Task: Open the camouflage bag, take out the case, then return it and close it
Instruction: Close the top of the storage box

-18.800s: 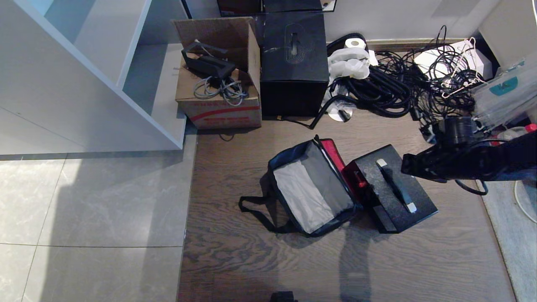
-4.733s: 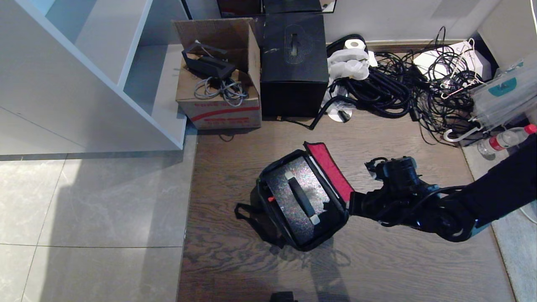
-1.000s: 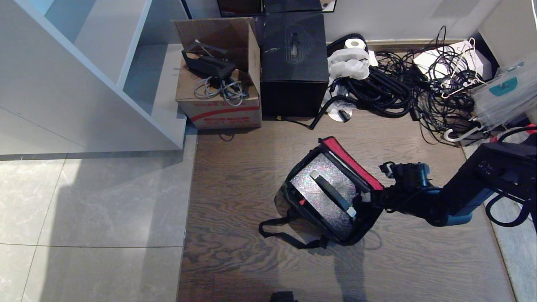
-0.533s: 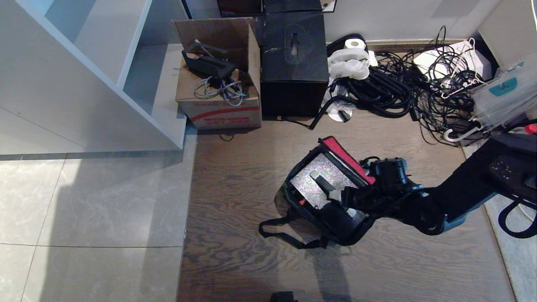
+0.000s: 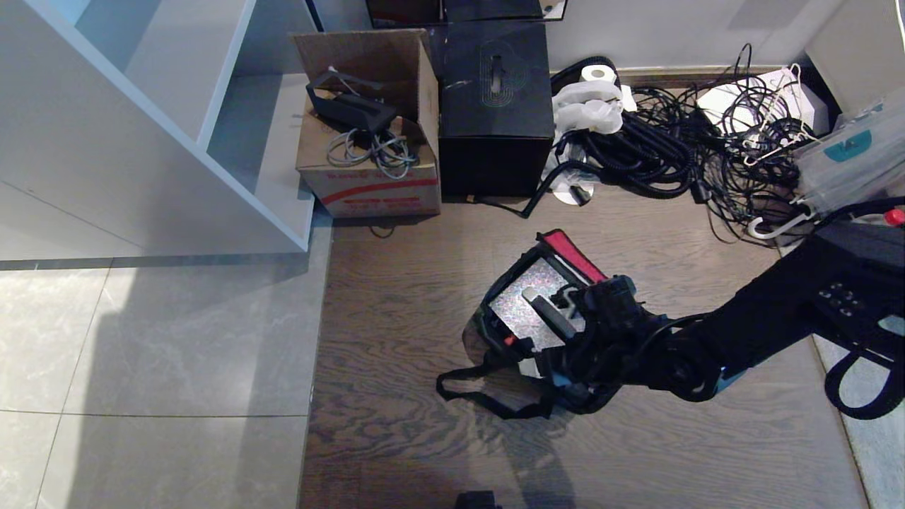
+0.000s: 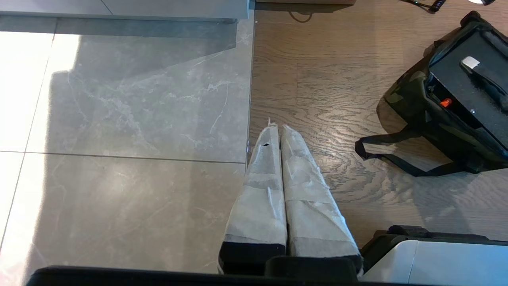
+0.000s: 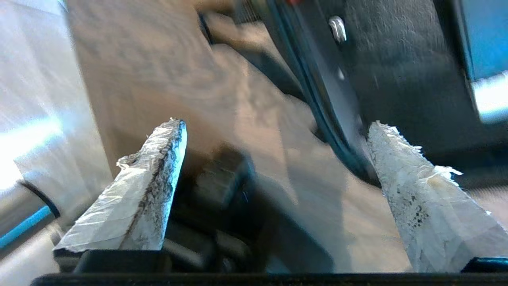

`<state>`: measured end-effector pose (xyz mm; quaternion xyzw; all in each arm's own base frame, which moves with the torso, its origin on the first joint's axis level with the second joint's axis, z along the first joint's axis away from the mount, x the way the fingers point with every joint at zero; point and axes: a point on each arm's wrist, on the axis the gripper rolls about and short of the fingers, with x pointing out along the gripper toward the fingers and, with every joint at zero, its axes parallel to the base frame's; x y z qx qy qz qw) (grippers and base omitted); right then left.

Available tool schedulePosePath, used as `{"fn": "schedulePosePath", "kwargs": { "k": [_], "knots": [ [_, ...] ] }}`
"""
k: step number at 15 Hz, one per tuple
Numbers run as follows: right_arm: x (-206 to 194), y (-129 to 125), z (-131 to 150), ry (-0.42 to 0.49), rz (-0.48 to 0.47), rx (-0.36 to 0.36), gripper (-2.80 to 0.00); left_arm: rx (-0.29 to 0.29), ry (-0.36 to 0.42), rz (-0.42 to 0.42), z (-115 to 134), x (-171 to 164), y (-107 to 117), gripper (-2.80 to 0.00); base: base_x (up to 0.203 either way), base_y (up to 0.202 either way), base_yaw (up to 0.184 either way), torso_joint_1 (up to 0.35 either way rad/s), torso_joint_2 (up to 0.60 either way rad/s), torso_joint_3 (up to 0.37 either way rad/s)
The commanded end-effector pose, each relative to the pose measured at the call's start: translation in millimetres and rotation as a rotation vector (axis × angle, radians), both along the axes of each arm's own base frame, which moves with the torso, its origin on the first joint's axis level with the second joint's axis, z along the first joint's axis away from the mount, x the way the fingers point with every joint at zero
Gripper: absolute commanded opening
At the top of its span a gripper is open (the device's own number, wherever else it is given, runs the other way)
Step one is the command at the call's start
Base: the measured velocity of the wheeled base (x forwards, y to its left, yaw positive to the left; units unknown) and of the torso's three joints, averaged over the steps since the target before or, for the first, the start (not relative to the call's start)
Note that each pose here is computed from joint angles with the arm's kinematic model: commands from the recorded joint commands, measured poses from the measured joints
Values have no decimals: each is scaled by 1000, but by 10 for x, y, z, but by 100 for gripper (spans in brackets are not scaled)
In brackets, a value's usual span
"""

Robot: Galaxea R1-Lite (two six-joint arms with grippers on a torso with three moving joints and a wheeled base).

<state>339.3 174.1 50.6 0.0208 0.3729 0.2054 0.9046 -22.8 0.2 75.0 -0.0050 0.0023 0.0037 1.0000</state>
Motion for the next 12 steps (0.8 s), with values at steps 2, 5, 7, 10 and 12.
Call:
{"fn": "schedulePosePath", "kwargs": {
  "k": [2,5,7,10,12],
  "knots": [
    [82,203,-205,-47,34,35,0,-1,0,0,0,0,0,-280,0,0,0,0,0,0],
    [213,489,-352,-117,89,67,0,-1,0,0,0,0,0,-280,0,0,0,0,0,0],
    [291,609,-477,-152,125,56,0,-1,0,0,0,0,0,-280,0,0,0,0,0,0],
    [376,679,-624,-236,185,-10,0,-1,0,0,0,0,0,-280,0,0,0,0,0,0],
    [435,692,-657,-254,185,-15,0,-1,0,0,0,0,0,-280,0,0,0,0,0,0]
  ]
}}
